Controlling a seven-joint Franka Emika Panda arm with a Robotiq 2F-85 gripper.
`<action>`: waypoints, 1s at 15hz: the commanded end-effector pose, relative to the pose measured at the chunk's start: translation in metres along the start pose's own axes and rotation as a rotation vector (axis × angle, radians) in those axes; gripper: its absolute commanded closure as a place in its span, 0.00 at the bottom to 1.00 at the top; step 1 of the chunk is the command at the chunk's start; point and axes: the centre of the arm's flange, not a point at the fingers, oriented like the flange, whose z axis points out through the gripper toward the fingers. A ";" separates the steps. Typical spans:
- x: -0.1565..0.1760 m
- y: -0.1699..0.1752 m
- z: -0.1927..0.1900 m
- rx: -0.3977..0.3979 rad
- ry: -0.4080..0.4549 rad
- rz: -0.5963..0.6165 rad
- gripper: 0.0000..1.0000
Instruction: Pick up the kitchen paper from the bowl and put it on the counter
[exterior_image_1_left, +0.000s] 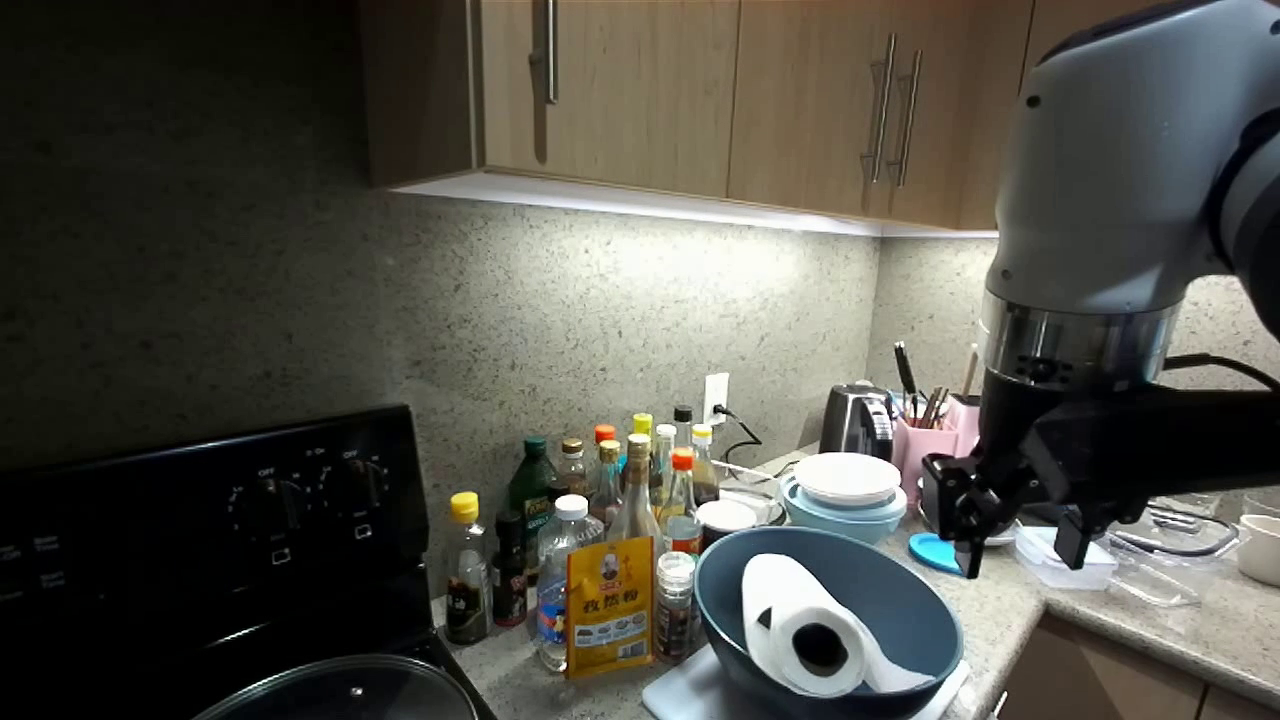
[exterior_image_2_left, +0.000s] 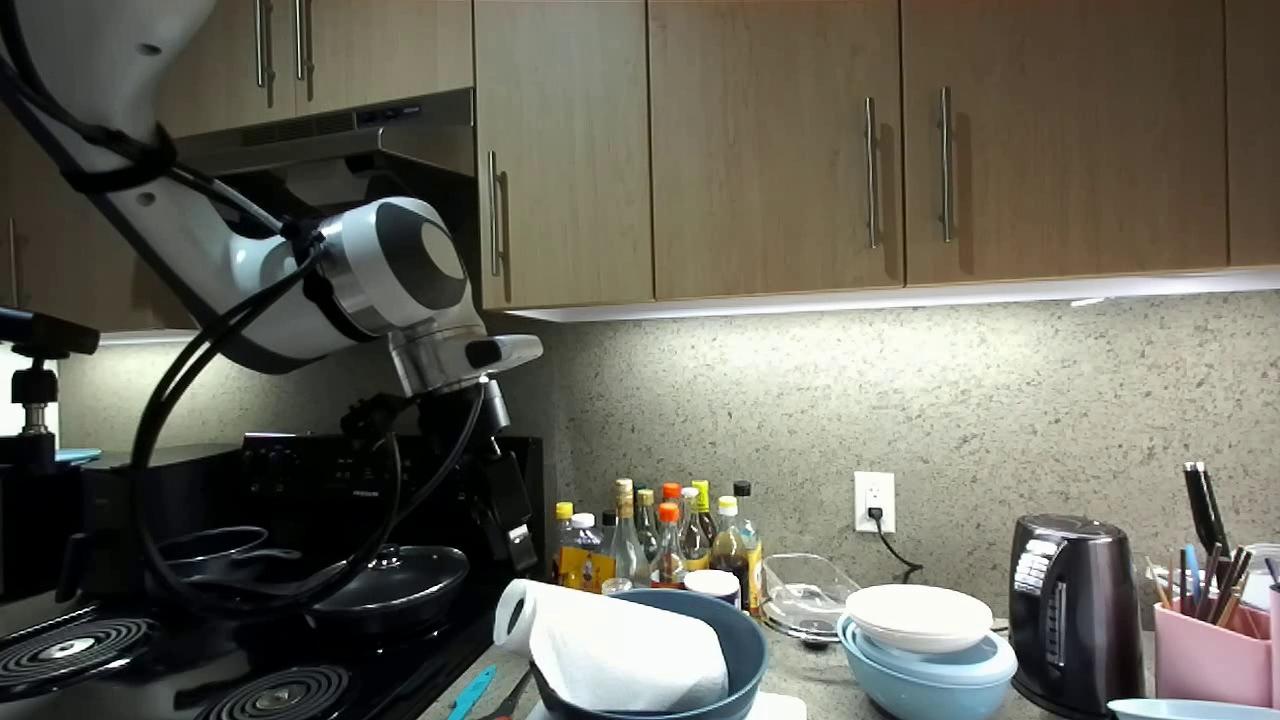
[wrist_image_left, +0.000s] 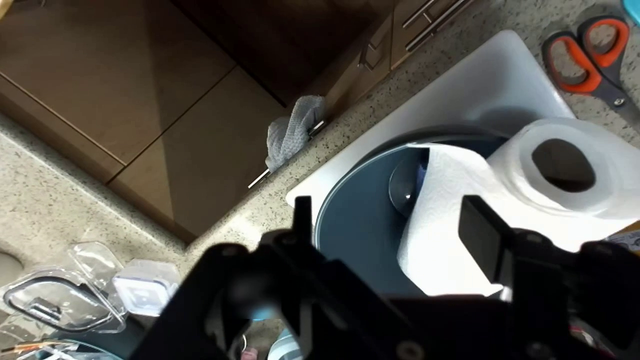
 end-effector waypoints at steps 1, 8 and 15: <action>0.000 0.000 0.000 0.000 0.001 0.000 0.20; -0.001 -0.001 -0.001 0.000 0.003 -0.002 0.07; 0.001 -0.004 0.001 -0.006 0.025 -0.014 0.00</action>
